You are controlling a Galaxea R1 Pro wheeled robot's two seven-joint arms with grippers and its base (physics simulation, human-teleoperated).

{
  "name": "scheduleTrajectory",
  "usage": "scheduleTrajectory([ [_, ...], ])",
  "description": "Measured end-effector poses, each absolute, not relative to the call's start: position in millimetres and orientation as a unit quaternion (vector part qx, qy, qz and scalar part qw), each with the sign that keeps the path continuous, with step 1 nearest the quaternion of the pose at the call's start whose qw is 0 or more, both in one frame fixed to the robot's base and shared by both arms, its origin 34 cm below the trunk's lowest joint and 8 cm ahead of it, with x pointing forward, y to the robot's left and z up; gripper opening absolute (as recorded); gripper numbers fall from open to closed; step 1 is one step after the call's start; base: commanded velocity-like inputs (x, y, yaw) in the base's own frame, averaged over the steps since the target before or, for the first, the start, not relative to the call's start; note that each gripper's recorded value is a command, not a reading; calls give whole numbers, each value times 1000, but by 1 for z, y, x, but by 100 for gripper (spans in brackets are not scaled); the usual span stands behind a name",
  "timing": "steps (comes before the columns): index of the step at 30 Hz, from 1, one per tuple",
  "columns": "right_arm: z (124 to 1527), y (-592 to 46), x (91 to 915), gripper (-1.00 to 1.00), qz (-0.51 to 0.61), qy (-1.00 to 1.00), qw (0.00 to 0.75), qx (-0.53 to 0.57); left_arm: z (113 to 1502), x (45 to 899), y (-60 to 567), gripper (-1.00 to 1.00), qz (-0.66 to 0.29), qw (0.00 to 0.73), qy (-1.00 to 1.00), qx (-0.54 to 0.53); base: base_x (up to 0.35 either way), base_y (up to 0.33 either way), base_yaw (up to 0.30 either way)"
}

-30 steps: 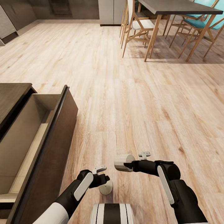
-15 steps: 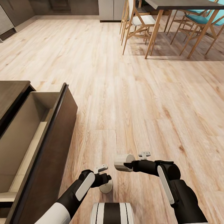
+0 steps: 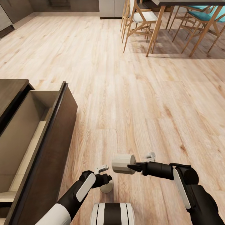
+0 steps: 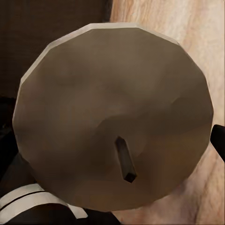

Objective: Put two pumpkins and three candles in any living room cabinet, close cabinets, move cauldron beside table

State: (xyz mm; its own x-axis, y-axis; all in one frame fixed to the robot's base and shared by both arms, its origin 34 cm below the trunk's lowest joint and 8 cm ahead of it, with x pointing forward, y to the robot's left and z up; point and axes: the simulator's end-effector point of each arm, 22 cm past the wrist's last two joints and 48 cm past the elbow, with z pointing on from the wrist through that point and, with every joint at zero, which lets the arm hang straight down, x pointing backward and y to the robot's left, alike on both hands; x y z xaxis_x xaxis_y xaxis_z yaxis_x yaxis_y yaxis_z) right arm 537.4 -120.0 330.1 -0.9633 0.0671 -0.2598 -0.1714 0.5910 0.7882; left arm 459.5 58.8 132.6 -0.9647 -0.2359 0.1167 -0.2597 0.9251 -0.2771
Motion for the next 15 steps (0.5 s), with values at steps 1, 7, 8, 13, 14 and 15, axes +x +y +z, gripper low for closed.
scheduleTrajectory([
  [1, 333, -123, 538, -100, 457, 879, 135, -27, 133, 460, 59, 100, 147, 41, -980, 126, 0, 0, 0],
  [7, 339, -128, 540, -100, 468, 872, 140, -22, 133, 459, 58, 100, 147, 41, -980, 127, 0, 0, 0],
  [8, 340, -128, 541, -100, 469, 872, 141, -22, 133, 459, 58, 100, 147, 41, -980, 127, 0, 0, 0],
  [13, 344, -124, 539, -100, 481, 865, 139, -24, 133, 460, 58, 100, 147, 41, -980, 127, 0, 0, 0],
  [14, 345, -124, 539, -100, 483, 864, 139, -24, 133, 460, 58, 100, 148, 40, -980, 127, 0, 0, 0],
  [15, 345, -123, 539, -100, 483, 864, 139, -24, 133, 460, 58, 100, 148, 40, -980, 127, 0, 0, 0],
])
